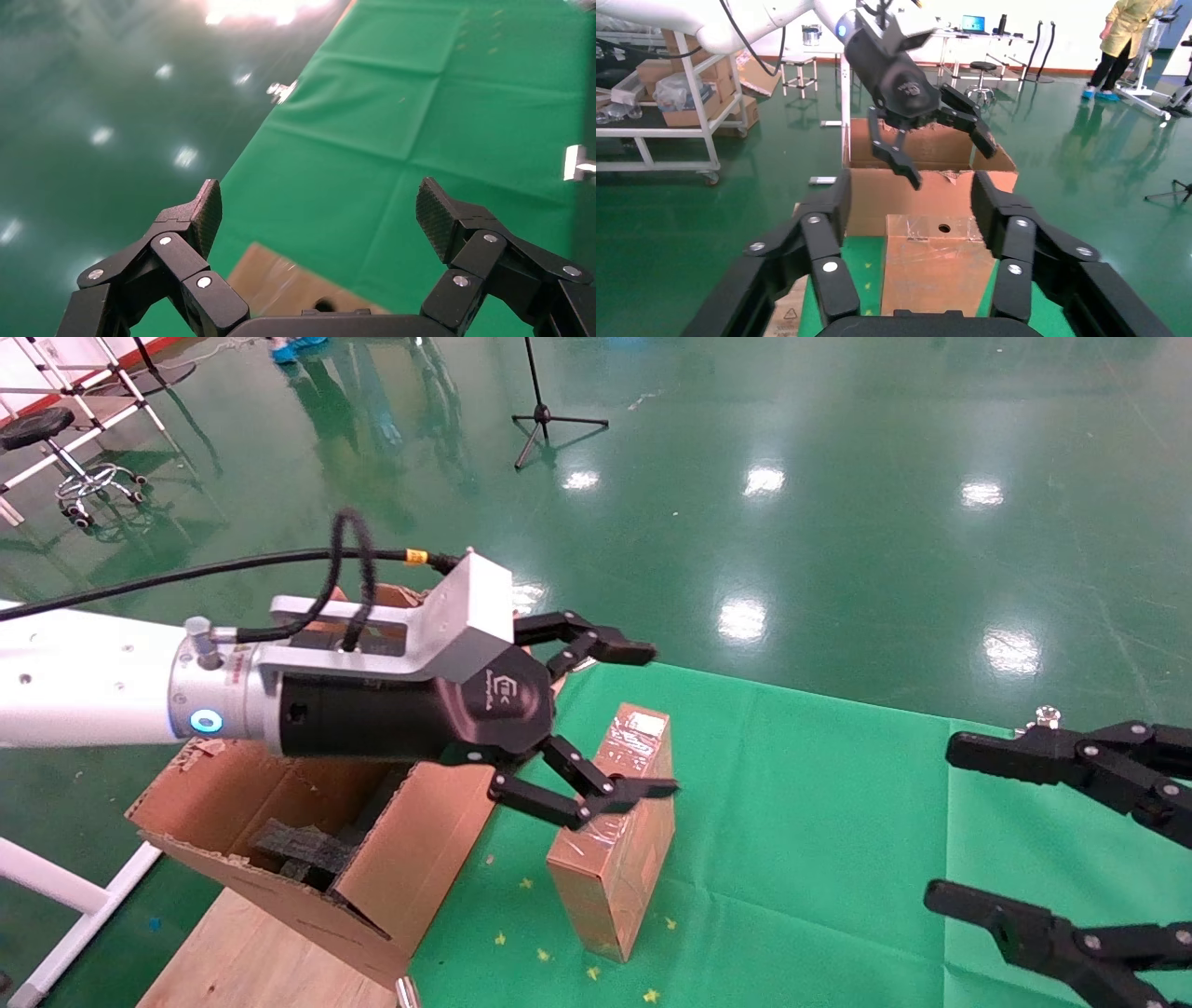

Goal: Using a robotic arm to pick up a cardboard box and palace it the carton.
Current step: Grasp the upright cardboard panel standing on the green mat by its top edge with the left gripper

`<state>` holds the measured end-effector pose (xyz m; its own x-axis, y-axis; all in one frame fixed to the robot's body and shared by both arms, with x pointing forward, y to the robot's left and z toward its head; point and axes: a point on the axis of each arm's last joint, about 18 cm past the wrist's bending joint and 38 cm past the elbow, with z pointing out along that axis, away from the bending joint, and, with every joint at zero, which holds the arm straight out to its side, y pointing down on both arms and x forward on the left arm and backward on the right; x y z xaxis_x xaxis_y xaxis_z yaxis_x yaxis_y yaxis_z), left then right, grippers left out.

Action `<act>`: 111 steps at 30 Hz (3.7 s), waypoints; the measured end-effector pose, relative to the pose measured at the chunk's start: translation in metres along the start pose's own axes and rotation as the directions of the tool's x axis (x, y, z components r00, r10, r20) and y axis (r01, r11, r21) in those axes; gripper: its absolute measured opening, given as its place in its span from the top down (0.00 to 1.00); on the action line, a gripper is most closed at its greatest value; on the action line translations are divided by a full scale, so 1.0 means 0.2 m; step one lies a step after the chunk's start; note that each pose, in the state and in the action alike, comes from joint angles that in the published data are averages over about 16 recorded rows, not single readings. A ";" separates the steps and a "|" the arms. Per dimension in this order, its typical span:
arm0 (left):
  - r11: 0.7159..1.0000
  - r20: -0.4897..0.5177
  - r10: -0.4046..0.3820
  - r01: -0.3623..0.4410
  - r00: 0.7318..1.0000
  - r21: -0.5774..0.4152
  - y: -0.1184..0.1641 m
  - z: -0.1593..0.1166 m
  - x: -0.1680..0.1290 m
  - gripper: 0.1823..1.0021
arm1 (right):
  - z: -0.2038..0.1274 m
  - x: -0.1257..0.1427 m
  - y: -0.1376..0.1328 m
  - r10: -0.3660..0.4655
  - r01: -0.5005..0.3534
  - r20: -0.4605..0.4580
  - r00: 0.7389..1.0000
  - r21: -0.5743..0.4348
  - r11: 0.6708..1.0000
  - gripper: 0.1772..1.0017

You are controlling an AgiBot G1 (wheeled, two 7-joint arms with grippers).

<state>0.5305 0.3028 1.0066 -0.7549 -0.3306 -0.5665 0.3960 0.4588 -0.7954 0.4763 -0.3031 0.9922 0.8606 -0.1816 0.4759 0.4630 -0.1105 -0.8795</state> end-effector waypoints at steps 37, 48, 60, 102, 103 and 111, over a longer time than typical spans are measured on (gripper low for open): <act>0.874 0.153 -0.179 0.228 0.972 -0.429 -0.31 0.37 -0.22 0.00 | 0.00 0.00 0.00 0.000 0.000 0.000 1.000 0.000 1.000 0.98; 0.784 0.305 -0.256 0.382 0.917 -0.490 -0.33 0.42 -0.26 0.00 | 0.00 0.00 0.00 0.000 0.000 0.000 1.000 0.000 1.000 0.98; 0.644 0.516 -0.376 0.617 0.770 -0.451 -0.24 0.52 -0.27 0.00 | 0.00 0.00 0.00 0.000 0.000 0.000 1.000 0.000 1.000 0.98; 0.463 0.550 -0.486 0.734 0.679 -0.497 -0.04 0.62 -0.09 0.08 | 0.00 0.00 0.00 0.000 0.000 0.000 1.000 0.000 1.000 0.85; 0.463 0.550 -0.487 0.734 0.679 -0.497 -0.04 0.62 -0.09 0.09 | 0.00 0.00 0.00 0.000 0.000 0.000 1.000 0.000 1.000 0.84; 0.463 0.550 -0.488 0.735 0.677 -0.495 -0.04 0.62 -0.09 0.24 | 0.00 0.00 0.00 0.000 0.000 0.000 1.000 0.000 1.000 0.65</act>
<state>0.6065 0.2023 0.9960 -0.4170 -0.9017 -0.1140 -0.6305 0.3773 -0.6783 0.4764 -0.3032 0.9922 0.8606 -0.1820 0.4756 0.4627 -0.1103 -0.8796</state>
